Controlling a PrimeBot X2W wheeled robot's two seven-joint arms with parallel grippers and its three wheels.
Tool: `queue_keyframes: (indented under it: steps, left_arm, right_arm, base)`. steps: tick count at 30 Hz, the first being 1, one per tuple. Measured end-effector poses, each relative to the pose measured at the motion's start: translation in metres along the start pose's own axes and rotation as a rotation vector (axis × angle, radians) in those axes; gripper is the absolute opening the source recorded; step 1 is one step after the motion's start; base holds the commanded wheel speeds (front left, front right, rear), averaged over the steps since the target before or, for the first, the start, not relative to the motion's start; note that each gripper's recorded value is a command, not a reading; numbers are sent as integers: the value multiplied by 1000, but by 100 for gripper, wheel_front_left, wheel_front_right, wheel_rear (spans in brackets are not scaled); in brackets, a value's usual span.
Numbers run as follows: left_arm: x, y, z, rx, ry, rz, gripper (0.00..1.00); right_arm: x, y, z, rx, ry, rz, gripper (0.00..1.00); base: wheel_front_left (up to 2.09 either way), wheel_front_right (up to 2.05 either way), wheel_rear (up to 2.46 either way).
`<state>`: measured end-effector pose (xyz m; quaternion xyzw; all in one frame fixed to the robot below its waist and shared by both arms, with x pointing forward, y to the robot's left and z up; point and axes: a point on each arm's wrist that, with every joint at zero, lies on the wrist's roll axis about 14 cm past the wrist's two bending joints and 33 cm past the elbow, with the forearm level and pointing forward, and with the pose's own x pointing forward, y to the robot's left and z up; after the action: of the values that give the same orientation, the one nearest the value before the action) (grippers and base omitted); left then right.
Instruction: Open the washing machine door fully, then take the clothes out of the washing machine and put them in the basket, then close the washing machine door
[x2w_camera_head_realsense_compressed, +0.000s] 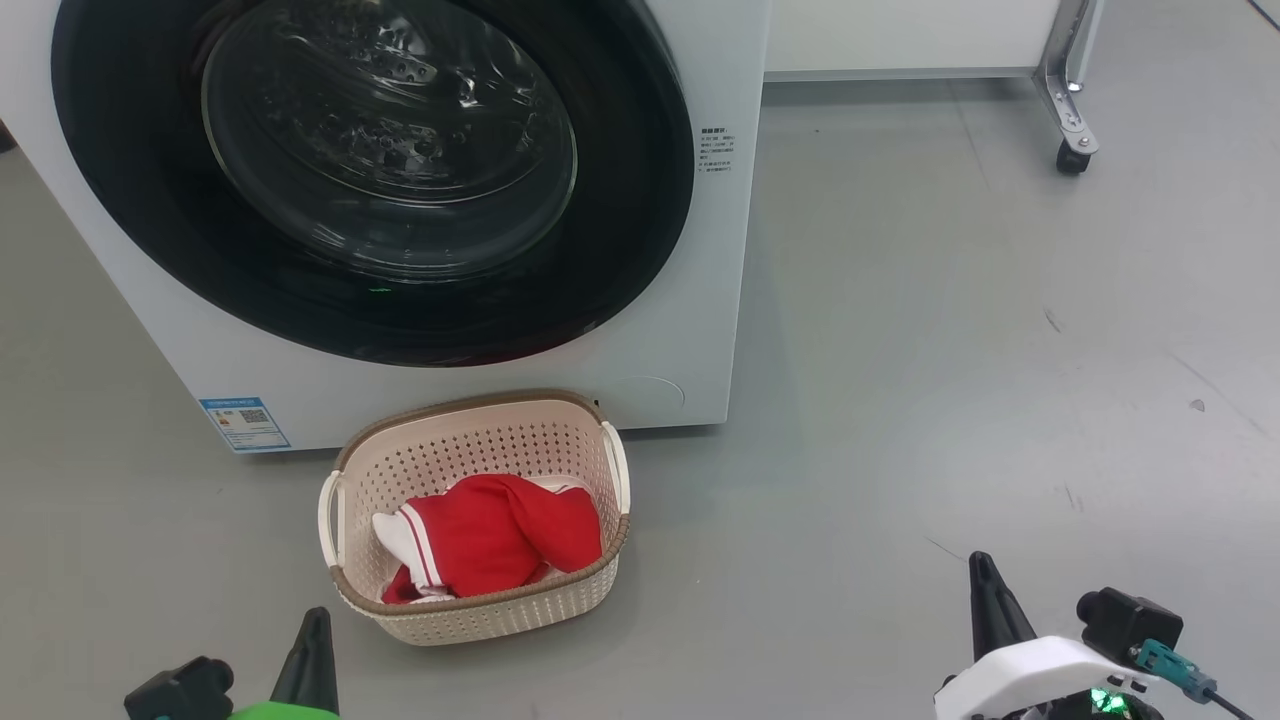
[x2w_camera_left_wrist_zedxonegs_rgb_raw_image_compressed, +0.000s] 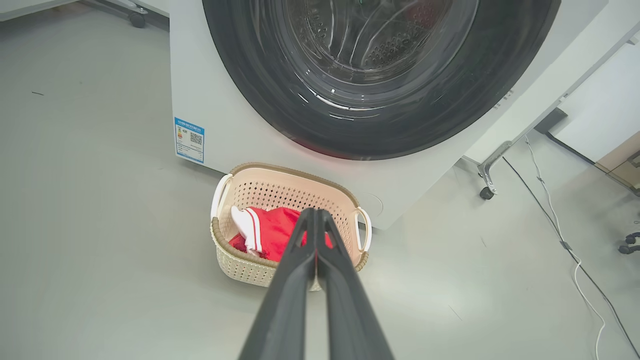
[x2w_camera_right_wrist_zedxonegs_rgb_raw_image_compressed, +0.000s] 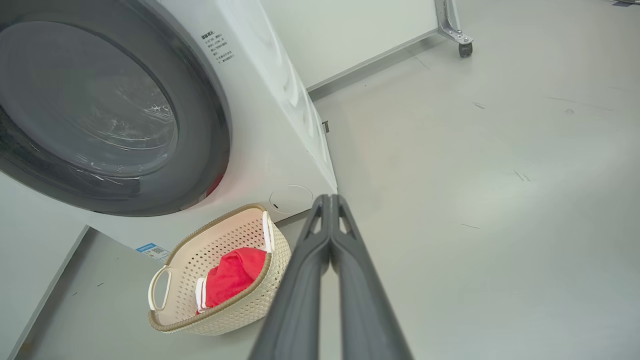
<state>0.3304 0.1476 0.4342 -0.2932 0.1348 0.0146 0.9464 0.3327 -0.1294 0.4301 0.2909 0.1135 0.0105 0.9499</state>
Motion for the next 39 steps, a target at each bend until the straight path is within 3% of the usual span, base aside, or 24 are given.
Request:
queue_keyframes:
  steps: [39]
  left_arm:
    - [15, 6, 24, -465, -17, -23, 0]
  right_arm:
    - [12, -24, 33, 482, -43, -55, 0]
  base:
    - [0, 0, 0]
